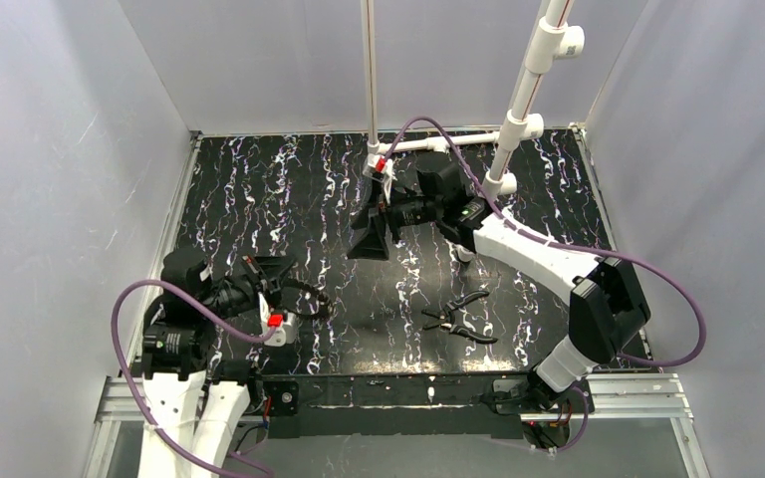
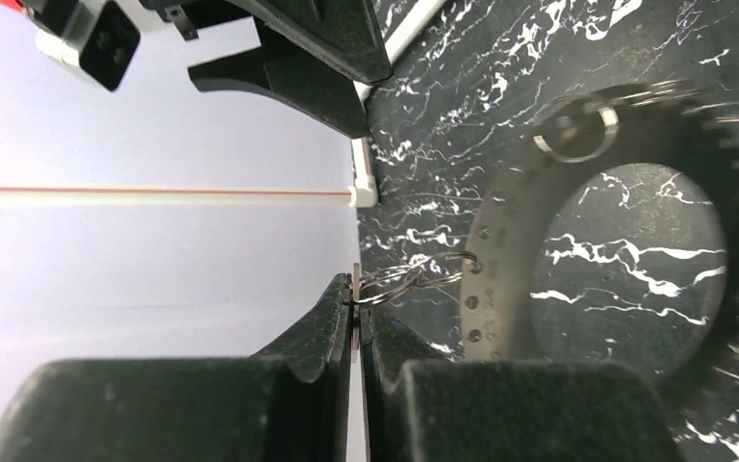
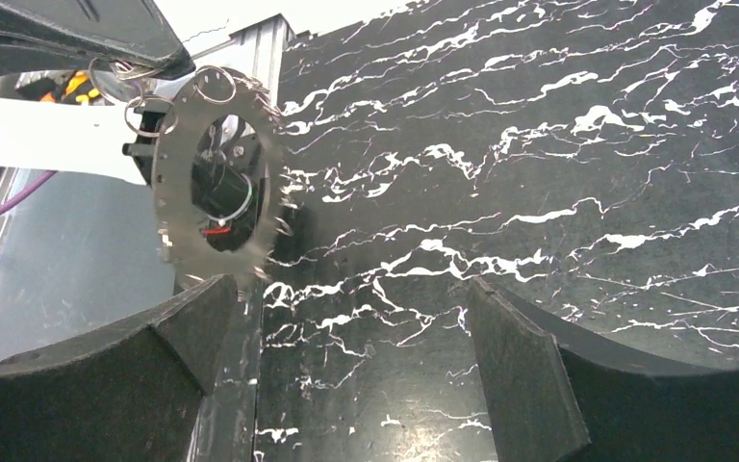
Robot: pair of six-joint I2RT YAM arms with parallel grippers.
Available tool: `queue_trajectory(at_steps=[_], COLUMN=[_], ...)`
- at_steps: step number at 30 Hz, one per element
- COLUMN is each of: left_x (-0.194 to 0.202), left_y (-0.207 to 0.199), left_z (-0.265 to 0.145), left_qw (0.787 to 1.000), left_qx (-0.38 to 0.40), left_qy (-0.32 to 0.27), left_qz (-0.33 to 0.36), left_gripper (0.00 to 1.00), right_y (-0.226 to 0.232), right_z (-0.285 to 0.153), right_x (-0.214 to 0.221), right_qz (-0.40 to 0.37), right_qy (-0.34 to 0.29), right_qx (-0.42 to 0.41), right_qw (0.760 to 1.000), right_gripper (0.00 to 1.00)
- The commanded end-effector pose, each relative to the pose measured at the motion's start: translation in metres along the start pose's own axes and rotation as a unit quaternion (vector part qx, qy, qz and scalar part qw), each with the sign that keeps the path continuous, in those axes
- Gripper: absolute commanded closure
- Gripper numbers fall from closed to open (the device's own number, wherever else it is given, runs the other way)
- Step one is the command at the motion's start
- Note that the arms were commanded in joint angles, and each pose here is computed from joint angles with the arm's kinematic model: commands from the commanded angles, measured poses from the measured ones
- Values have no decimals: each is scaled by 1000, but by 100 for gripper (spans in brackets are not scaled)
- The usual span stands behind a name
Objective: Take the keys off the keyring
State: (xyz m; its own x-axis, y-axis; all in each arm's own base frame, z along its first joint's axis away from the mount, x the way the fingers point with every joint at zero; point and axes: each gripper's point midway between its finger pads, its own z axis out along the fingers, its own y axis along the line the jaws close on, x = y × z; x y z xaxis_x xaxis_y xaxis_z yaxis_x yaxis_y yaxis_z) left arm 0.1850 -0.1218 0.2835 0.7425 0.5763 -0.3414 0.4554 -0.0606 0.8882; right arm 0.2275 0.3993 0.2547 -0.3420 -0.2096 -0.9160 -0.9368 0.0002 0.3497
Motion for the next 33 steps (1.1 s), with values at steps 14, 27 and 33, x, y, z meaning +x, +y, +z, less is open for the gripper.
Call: queue_trajectory(at_steps=[14, 27, 33], left_x=[-18, -12, -12], left_y=[-2, 8, 9], left_z=[6, 4, 5], left_qw=[996, 999, 999], left_qx=[-27, -24, -24], left_qy=[-53, -38, -39], left_qz=[66, 15, 1], left_gripper=[100, 100, 100], right_y=[66, 86, 94], right_z=[4, 13, 31], right_x=[4, -16, -10], right_qz=[-125, -136, -141], right_qy=[74, 67, 69], right_qx=[-75, -105, -123], right_qw=[987, 983, 980], right_gripper=[17, 28, 34])
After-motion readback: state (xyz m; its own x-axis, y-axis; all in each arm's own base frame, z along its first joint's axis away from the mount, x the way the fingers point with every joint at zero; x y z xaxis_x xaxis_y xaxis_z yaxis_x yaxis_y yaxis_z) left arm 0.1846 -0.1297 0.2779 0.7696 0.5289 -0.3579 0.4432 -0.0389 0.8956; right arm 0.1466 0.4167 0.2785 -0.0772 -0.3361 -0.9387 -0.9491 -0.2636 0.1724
